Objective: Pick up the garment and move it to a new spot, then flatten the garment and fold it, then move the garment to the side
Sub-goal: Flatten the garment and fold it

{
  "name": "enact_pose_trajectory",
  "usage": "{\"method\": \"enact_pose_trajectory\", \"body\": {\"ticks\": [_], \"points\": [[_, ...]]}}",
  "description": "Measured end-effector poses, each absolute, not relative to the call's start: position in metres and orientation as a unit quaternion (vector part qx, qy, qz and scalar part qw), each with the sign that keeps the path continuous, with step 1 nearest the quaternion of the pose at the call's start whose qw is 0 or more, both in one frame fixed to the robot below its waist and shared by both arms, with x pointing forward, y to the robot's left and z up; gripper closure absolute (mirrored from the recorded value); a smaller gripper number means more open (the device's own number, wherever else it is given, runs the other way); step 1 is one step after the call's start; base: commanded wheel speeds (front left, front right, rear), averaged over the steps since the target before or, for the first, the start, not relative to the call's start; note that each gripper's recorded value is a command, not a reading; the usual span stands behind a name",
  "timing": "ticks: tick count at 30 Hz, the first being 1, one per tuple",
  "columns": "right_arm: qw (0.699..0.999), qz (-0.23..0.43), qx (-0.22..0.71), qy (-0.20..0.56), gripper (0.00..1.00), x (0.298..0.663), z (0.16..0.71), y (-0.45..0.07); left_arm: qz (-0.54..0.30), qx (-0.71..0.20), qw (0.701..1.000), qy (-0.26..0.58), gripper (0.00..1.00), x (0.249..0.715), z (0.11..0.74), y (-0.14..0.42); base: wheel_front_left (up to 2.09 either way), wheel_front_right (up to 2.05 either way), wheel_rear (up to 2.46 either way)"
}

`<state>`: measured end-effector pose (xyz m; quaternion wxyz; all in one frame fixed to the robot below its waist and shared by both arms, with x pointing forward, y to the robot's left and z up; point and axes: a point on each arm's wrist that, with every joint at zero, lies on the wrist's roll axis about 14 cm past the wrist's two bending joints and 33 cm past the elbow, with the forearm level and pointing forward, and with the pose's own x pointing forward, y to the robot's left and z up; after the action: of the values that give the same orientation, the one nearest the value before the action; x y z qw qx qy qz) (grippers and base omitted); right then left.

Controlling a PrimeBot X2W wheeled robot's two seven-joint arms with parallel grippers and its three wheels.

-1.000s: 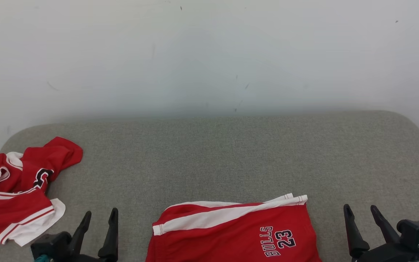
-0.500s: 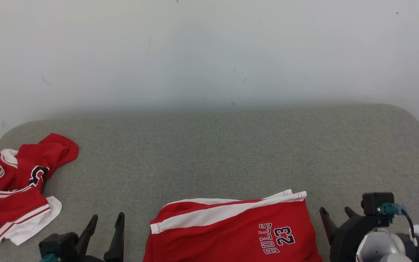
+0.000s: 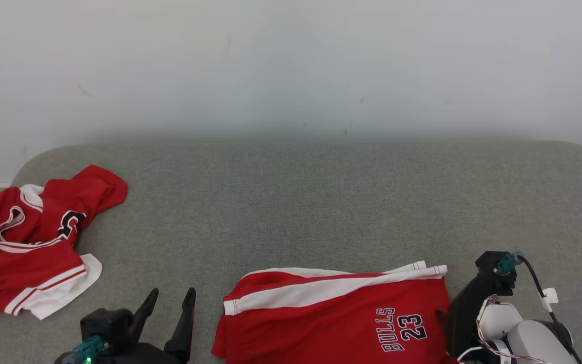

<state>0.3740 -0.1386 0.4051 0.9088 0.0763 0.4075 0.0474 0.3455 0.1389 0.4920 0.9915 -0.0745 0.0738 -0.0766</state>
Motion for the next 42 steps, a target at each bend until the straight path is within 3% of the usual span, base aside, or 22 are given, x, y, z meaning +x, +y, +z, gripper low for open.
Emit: {"method": "enact_pose_trajectory", "body": {"ticks": [8, 16, 18, 21, 22, 26, 33, 42], "points": [[0.876, 0.048, 0.078, 0.473, 0.1, 0.363, 0.378, -0.129, -0.073, -0.073, 0.992, 0.077, 0.0, 0.347, 0.492, 0.143, 0.0, 0.0, 0.0], [0.869, 0.038, 0.086, 0.486, 0.19, 0.366, 0.372, -0.133, -0.08, -0.074, 0.99, 0.085, 0.0, 0.345, 0.489, 0.137, 0.0, 0.0, 0.0], [0.867, 0.036, 0.089, 0.489, 0.3, 0.367, 0.371, -0.132, -0.08, -0.073, 0.99, 0.09, 0.0, 0.344, 0.488, 0.137, 0.0, 0.0, 0.0], [0.864, 0.034, 0.098, 0.493, 0.54, 0.37, 0.37, -0.13, -0.076, -0.073, 0.99, 0.09, 0.0, 0.343, 0.488, 0.139, 0.0, 0.0, 0.0], [0.862, 0.035, 0.101, 0.495, 0.57, 0.369, 0.37, -0.129, -0.076, -0.074, 0.99, 0.09, 0.0, 0.343, 0.487, 0.14, 0.0, 0.0, 0.0], [0.859, 0.04, 0.104, 0.499, 1.0, 0.371, 0.369, -0.122, -0.07, -0.073, 0.991, 0.091, 0.0, 0.342, 0.488, 0.144, 0.0, 0.0, 0.0], [0.863, 0.025, 0.121, 0.49, 1.0, 0.377, 0.373, -0.131, -0.068, -0.071, 0.991, 0.09, 0.0, 0.341, 0.488, 0.146, 0.0, 0.0, 0.0], [0.878, -0.07, 0.129, 0.455, 1.0, 0.389, 0.384, -0.212, -0.074, -0.071, 0.991, 0.088, 0.0, 0.341, 0.49, 0.143, 0.0, 0.0, 0.0]]}}
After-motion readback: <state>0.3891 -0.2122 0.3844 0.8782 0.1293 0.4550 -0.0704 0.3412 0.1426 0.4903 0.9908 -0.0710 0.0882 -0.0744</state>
